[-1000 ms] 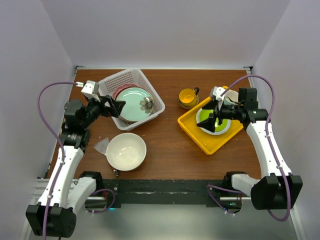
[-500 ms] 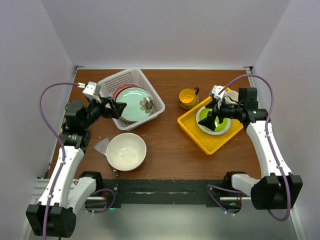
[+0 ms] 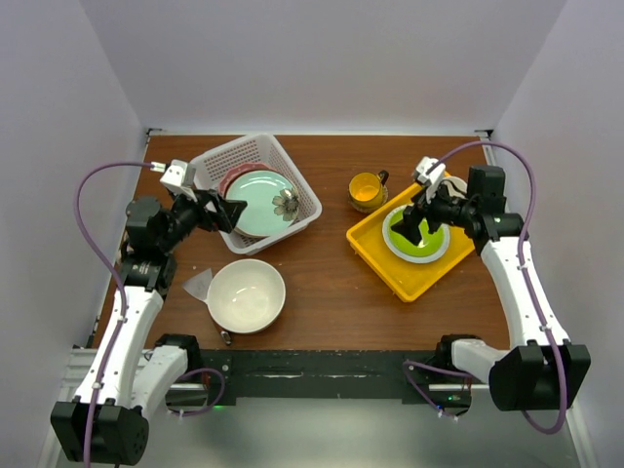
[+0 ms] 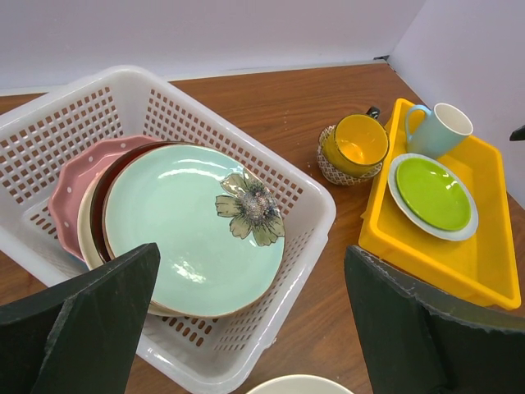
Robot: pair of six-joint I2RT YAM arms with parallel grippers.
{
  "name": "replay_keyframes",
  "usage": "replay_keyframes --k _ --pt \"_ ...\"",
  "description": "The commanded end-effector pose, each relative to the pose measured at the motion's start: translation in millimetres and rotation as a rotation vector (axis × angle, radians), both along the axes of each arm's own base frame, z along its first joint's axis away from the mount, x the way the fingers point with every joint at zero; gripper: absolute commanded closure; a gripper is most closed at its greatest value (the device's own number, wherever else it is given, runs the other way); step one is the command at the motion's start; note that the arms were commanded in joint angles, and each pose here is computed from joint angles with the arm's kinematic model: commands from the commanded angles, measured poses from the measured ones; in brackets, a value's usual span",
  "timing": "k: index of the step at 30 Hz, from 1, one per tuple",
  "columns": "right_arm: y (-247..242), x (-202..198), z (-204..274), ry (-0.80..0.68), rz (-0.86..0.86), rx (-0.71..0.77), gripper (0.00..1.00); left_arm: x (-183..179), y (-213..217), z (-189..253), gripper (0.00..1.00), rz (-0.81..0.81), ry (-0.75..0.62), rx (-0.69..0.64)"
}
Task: Place the mixed dishes into the plastic bin
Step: Pick up the bowl from the center of the board.
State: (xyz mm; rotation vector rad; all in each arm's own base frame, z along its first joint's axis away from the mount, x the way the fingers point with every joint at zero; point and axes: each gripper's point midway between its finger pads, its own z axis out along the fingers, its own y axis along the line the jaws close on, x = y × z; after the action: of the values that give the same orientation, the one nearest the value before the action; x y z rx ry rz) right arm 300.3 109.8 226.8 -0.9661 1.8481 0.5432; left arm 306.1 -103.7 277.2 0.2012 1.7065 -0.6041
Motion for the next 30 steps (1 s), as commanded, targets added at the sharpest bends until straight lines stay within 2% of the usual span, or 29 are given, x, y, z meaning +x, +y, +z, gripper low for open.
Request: replay_keyframes --k 1,9,19,25,30 --pt "-11.0 16.2 25.3 -0.086 -0.1 -0.008 0.02 -0.8 0.1 11.8 0.0 -0.006 -0.06 0.011" --pt "-19.5 35.9 30.5 -0.08 -0.229 0.036 0.02 -2.3 -1.1 13.6 0.0 -0.014 -0.065 0.007" --pt "-20.9 58.6 23.2 0.005 -0.322 0.106 0.02 -5.0 -0.9 15.4 0.0 -0.014 -0.076 0.008" --pt "-17.2 89.2 8.8 0.108 -0.382 0.149 0.02 -4.7 -1.4 14.6 0.0 -0.017 -0.073 0.008" --pt "-8.4 119.2 -3.4 0.136 -0.439 0.075 0.02 -3.0 0.7 12.9 0.0 -0.004 -0.069 0.012"
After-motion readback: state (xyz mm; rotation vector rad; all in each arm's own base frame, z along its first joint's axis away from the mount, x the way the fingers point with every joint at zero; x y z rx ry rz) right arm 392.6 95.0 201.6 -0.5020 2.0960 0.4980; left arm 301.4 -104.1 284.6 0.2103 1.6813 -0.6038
